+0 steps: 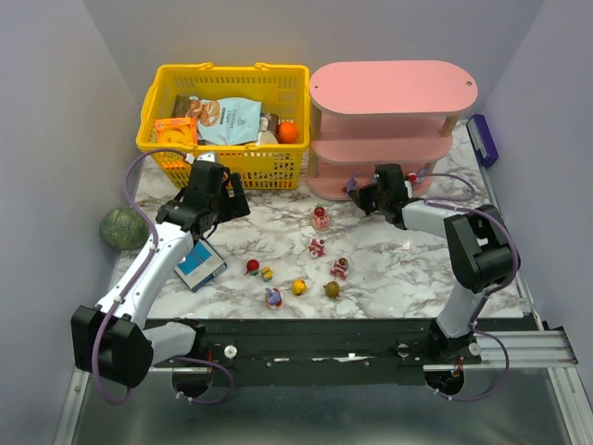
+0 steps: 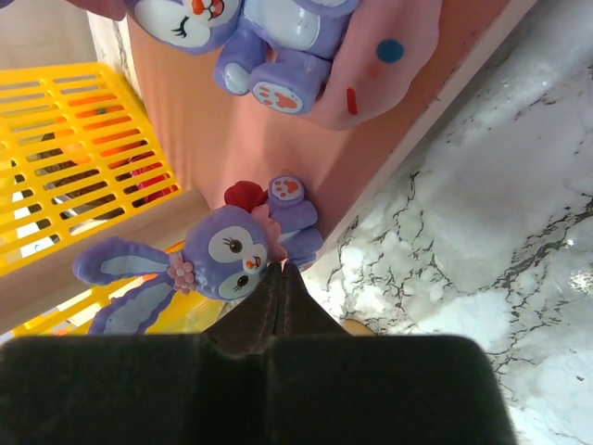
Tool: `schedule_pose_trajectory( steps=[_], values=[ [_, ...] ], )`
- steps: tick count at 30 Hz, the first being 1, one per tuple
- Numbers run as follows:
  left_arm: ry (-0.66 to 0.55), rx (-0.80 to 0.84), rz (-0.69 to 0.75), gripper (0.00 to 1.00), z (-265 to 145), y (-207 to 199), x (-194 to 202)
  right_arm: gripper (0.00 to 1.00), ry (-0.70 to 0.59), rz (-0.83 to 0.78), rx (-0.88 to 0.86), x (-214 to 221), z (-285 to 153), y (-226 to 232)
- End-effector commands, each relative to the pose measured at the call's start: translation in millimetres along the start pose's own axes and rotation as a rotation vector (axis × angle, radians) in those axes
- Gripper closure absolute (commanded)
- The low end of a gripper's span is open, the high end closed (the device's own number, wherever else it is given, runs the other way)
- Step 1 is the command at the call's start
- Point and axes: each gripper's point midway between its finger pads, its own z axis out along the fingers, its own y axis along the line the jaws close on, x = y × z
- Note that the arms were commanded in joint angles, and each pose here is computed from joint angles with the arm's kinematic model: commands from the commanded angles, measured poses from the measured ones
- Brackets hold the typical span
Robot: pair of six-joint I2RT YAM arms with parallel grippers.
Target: Place and organize the plastic toys onto the shelf
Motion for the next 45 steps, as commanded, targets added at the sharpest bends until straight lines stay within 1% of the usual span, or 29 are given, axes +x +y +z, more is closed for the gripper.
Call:
schedule_pose_trajectory(
  steps=[1, 16, 17, 26, 33, 37, 42, 44, 45],
  values=[
    [-0.025, 0.012, 0.006, 0.01, -1, -4, -9, 0.99, 0.013, 0.02, -0.014, 1, 7, 7],
    [-0.022, 0.017, 0.005, 0.01, -3, -6, -10, 0.99, 0.026, 0.034, -0.015, 5, 18, 6],
    [-0.021, 0.015, 0.004, 0.01, -3, -5, -10, 0.99, 0.052, 0.036, -0.019, 9, 17, 7],
    [-0.024, 0.02, 0.007, 0.01, -4, -6, -11, 0.99, 0.085, 0.047, -0.023, 15, 21, 8],
    [-0.026, 0.028, 0.006, 0.01, -7, -6, -10, 0.99, 0.094, 0.014, -0.098, 20, -4, 20],
    [-0.028, 0.038, 0.004, 0.01, -10, -6, -8, 0.99, 0.087, 0.015, -0.136, 17, -27, 31],
    [-0.014, 0.057, -0.006, 0.01, -20, -7, -3, 0.99, 0.085, 0.004, -0.124, 17, -54, 15],
    [-0.004, 0.077, -0.011, 0.01, -26, -8, 1, 0.95, 0.066, -0.014, -0.109, 13, -64, 11],
    [0.023, 0.117, -0.012, 0.01, -30, -14, 7, 0.92, 0.061, -0.051, -0.083, 12, -74, 7]
  ],
)
